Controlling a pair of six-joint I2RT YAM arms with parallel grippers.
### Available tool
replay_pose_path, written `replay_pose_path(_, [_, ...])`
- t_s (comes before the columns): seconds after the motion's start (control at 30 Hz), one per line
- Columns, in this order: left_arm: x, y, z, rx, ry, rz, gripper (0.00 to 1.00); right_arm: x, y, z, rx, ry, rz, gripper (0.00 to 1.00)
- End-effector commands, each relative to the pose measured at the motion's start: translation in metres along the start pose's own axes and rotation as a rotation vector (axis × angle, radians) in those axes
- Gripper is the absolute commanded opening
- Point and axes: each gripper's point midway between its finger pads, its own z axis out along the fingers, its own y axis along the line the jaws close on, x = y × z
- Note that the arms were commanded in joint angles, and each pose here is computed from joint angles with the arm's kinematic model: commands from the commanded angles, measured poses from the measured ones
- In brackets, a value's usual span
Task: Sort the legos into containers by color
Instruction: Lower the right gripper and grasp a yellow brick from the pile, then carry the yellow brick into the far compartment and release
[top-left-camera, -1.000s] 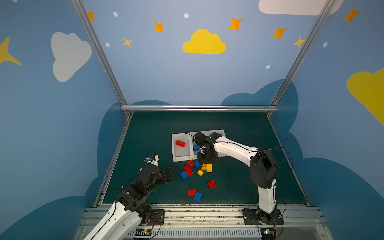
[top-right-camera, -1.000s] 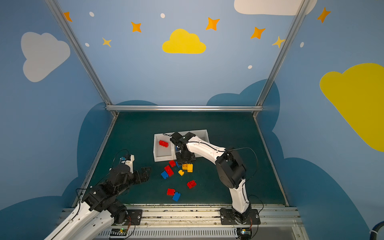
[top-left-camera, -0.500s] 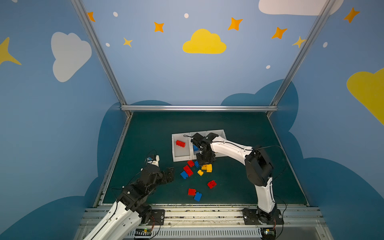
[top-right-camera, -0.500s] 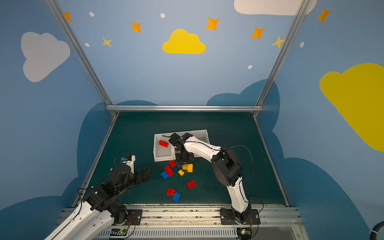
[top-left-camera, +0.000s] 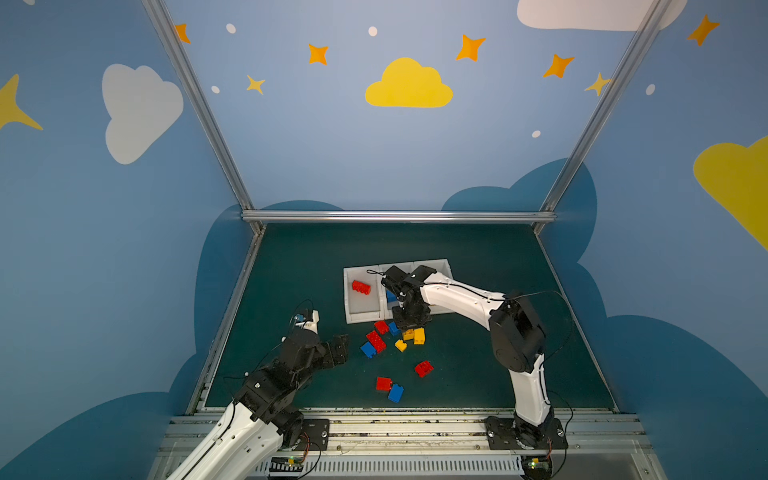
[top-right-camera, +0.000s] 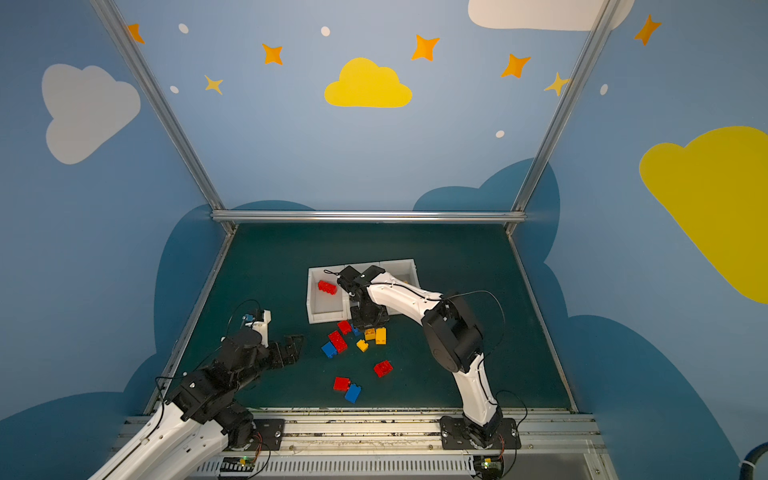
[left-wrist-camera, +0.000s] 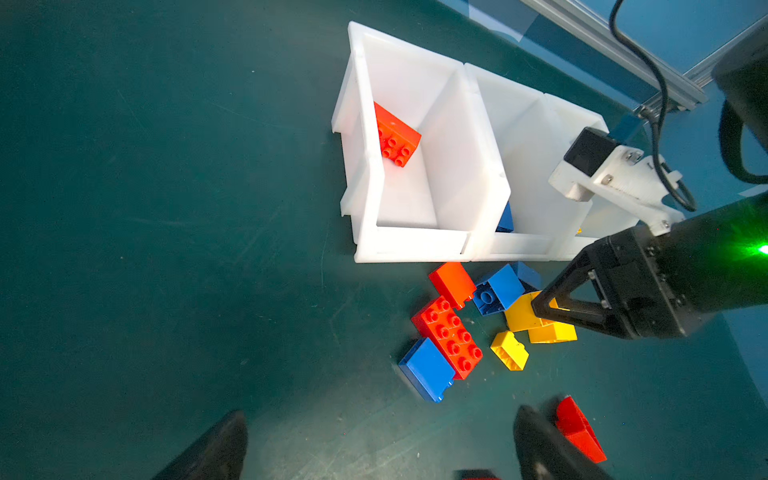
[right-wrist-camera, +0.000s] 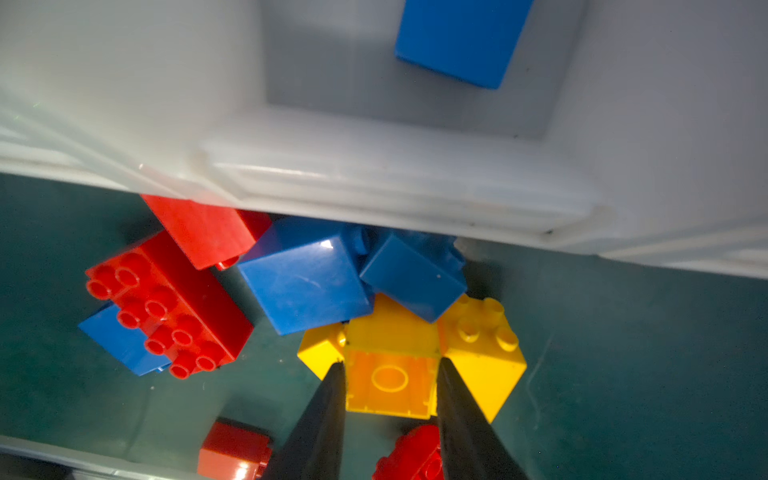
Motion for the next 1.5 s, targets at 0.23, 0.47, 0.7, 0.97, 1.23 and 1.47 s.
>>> replay_pose_path(0.23, [0.002,0.001,0.002,-0.001,0.002,-0.002,0.99,0.006,0.003,0.011,0.014,0.035,-0.008,0.37])
replay_pose_path(0.47, [0.003,0.002,0.002,-0.003,0.005,-0.004,0.99,0.007,0.004,0.012,0.009,0.04,-0.013,0.31])
replay_pose_path(0.7, [0.002,0.001,0.002,-0.003,0.005,-0.003,0.99,0.006,0.004,-0.015,-0.009,-0.004,-0.029,0.28])
replay_pose_path(0.97, [0.002,0.001,0.002,-0.006,0.009,-0.004,0.99,-0.009,0.006,-0.075,-0.052,-0.122,-0.07,0.27])
replay_pose_path(1.23, [0.003,0.0,0.004,-0.007,0.019,0.0,0.99,-0.031,0.006,-0.107,-0.087,-0.195,-0.08,0.27])
replay_pose_path(1.47, [0.002,-0.001,0.003,-0.001,0.019,0.0,0.99,-0.055,-0.026,-0.124,-0.067,-0.247,-0.042,0.26])
